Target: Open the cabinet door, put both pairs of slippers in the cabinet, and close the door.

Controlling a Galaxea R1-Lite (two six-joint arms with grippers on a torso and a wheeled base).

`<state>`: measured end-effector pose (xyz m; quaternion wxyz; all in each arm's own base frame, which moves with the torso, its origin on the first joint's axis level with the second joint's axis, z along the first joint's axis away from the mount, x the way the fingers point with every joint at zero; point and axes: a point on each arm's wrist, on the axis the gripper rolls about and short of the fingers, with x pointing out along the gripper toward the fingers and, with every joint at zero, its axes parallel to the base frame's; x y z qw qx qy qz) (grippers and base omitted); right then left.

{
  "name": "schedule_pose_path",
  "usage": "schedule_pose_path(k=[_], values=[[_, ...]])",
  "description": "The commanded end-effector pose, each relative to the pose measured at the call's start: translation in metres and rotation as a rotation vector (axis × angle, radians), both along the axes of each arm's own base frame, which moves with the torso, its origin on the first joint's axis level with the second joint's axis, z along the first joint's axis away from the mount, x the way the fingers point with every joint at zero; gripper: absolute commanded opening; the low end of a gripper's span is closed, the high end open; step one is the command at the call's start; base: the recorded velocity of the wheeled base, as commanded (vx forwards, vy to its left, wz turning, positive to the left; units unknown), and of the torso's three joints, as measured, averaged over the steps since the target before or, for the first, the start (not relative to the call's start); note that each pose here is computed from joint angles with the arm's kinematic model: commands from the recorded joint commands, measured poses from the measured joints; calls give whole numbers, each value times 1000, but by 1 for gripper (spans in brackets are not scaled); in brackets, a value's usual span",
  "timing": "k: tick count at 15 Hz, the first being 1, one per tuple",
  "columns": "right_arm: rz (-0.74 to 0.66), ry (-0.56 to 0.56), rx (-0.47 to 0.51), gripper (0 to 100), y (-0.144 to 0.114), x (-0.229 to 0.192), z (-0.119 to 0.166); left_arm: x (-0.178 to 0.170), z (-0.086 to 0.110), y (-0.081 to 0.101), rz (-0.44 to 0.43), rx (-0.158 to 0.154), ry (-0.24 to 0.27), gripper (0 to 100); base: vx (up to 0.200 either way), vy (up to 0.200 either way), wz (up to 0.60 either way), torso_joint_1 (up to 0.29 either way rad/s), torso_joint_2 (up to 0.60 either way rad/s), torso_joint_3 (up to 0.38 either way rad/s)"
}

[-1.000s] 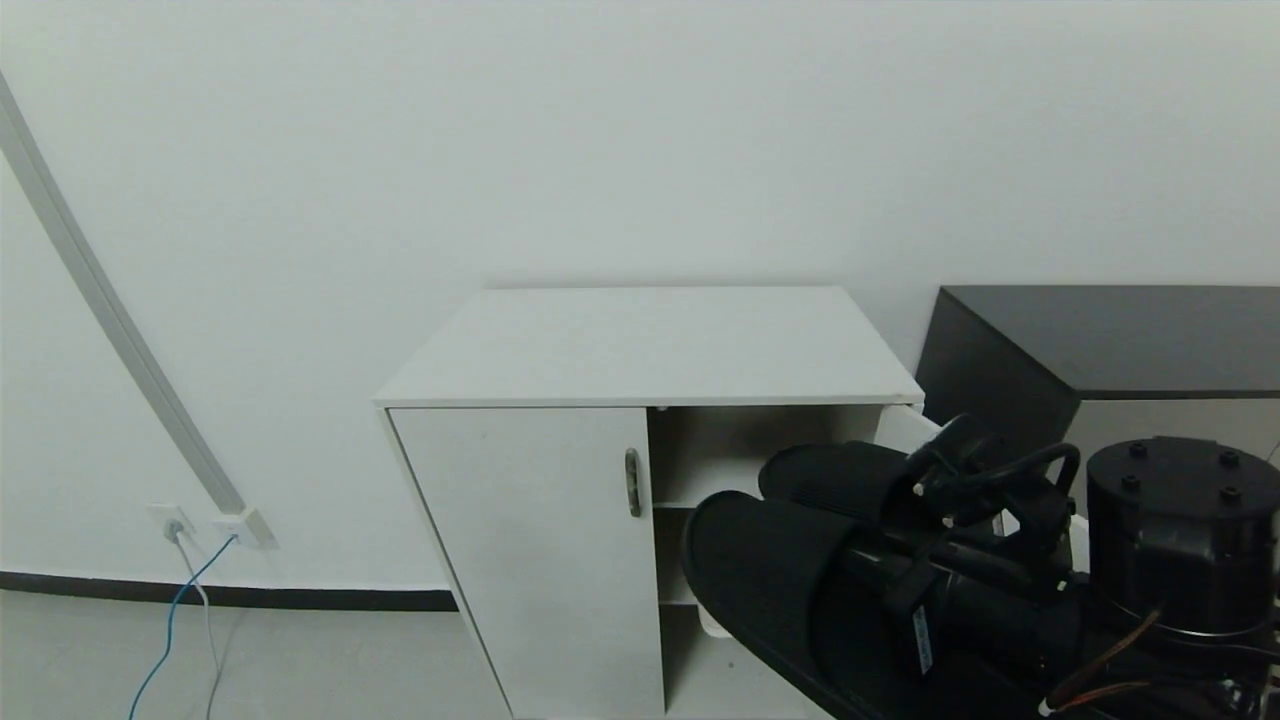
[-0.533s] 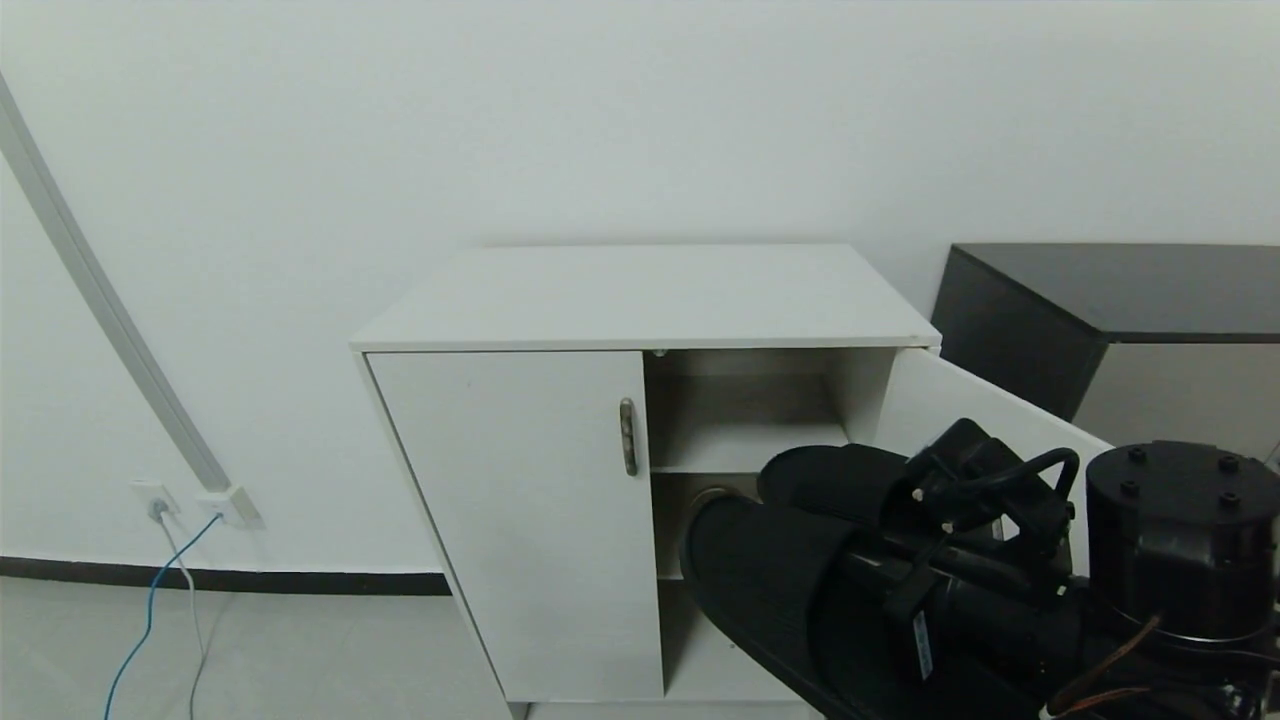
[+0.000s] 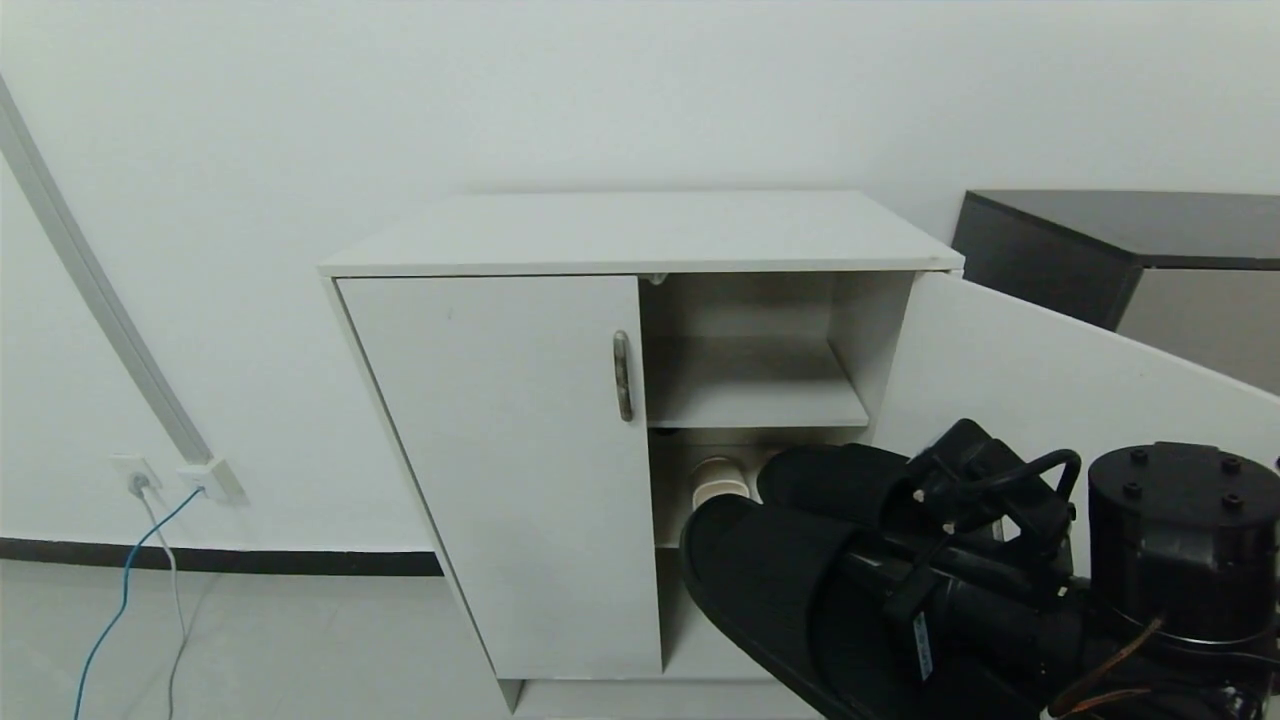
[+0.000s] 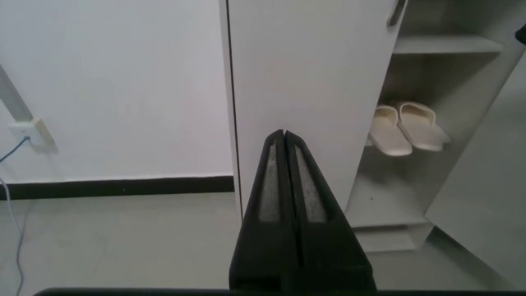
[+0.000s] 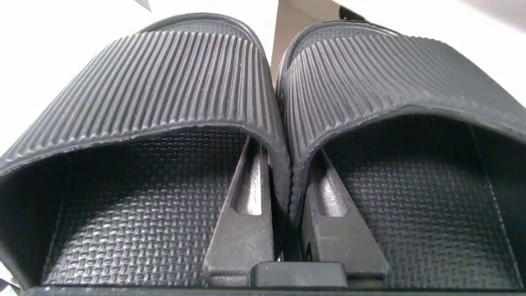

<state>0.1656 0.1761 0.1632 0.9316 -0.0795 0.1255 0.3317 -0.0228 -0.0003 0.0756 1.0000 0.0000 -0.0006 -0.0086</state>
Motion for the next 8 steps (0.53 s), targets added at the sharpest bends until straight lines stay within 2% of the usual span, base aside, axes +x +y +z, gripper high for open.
schedule_pose_path(k=[1, 6, 8], values=[[0, 1, -2, 0, 0, 0, -1, 0, 0, 0, 0, 0, 0, 0, 0, 0, 0, -110, 452, 349], [-1, -11, 9, 0, -3, -2, 0, 0, 0, 0, 0, -2, 1, 0, 0, 0, 0, -47, 441, 388], [5, -15, -5, 0, -3, -3, -2, 0, 0, 0, 0, -2, 1, 0, 0, 0, 0, -1, 87, 70]])
